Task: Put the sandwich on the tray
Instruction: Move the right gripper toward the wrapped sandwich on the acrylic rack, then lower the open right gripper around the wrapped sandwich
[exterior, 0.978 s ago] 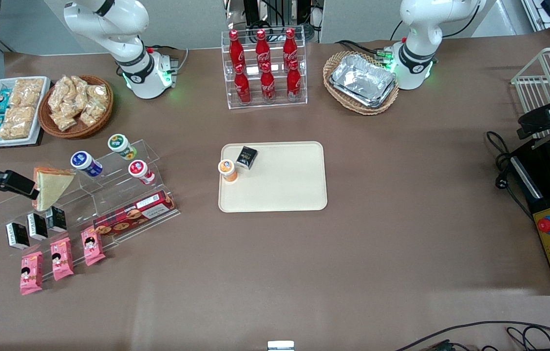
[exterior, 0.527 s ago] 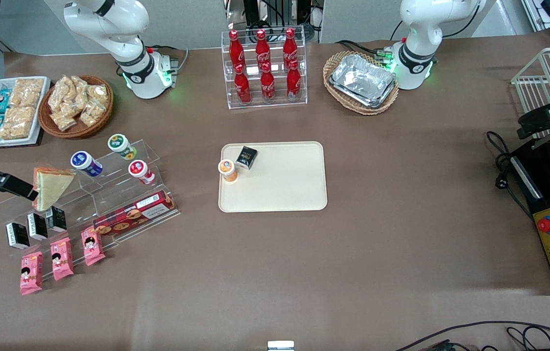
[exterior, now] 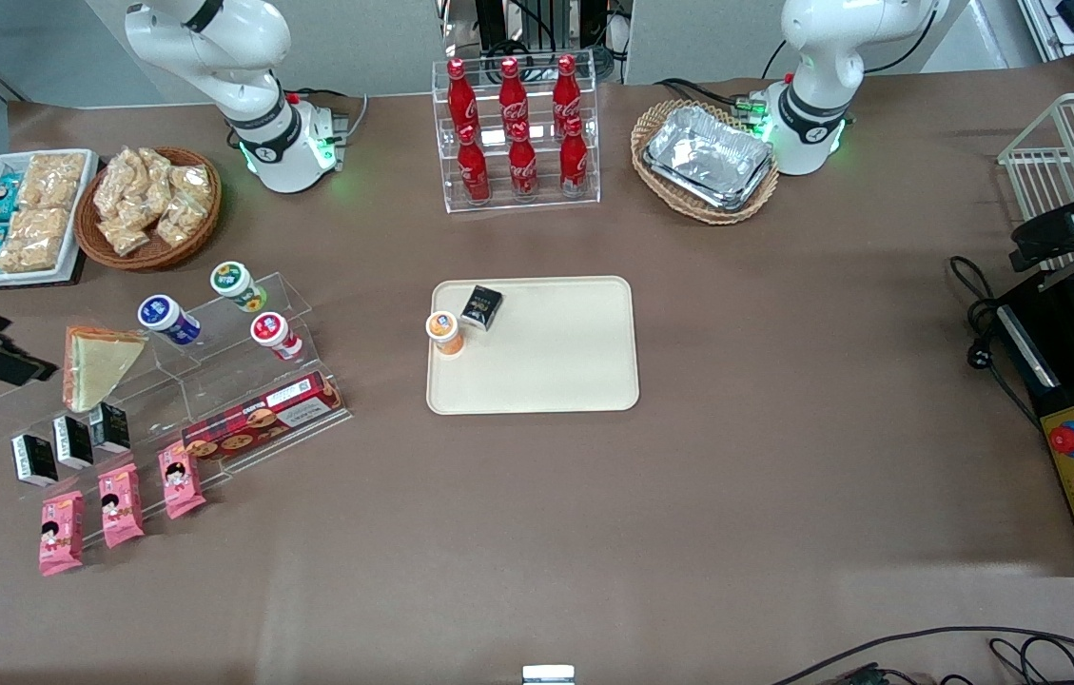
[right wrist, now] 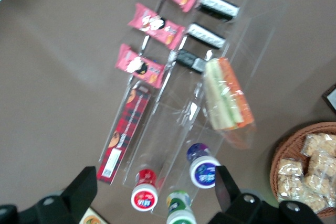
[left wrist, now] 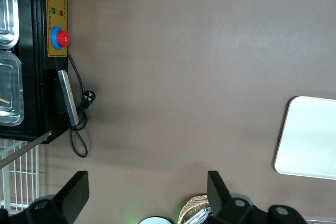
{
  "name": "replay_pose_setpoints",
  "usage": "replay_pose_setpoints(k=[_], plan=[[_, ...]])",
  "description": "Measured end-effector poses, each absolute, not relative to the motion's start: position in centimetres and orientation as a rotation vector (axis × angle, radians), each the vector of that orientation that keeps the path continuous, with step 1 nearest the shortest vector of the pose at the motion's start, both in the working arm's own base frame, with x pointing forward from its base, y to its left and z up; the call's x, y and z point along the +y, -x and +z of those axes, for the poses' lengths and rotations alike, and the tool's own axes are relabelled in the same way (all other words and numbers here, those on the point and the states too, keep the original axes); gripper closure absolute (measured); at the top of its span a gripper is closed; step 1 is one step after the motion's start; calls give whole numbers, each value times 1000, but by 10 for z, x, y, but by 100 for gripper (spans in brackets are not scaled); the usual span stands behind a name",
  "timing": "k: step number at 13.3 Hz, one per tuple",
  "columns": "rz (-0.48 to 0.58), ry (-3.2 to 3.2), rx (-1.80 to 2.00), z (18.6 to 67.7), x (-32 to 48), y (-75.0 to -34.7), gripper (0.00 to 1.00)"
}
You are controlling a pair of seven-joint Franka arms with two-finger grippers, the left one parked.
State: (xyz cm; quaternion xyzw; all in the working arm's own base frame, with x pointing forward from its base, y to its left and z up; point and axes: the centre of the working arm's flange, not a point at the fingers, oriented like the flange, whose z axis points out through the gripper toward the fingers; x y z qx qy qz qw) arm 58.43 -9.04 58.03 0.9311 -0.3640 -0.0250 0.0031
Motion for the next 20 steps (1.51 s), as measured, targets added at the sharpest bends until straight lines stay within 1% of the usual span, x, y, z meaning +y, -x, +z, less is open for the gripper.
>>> replay_pose_setpoints(k=[4,6,9,11,12,16,18,20], plan=[[-105,-2928,-1127,574,-159,-568,0],[-119,-2924,-1137,570,-170,-565,0],[-172,-2917,-1142,553,-171,-561,0],[-172,-2918,-1142,542,-171,-561,0],[-147,-2921,-1142,536,-171,-560,0],[10,-2952,-1105,509,-163,-544,0],[49,-2966,-1077,495,-159,-533,0],[62,-2974,-1059,485,-156,-523,0]])
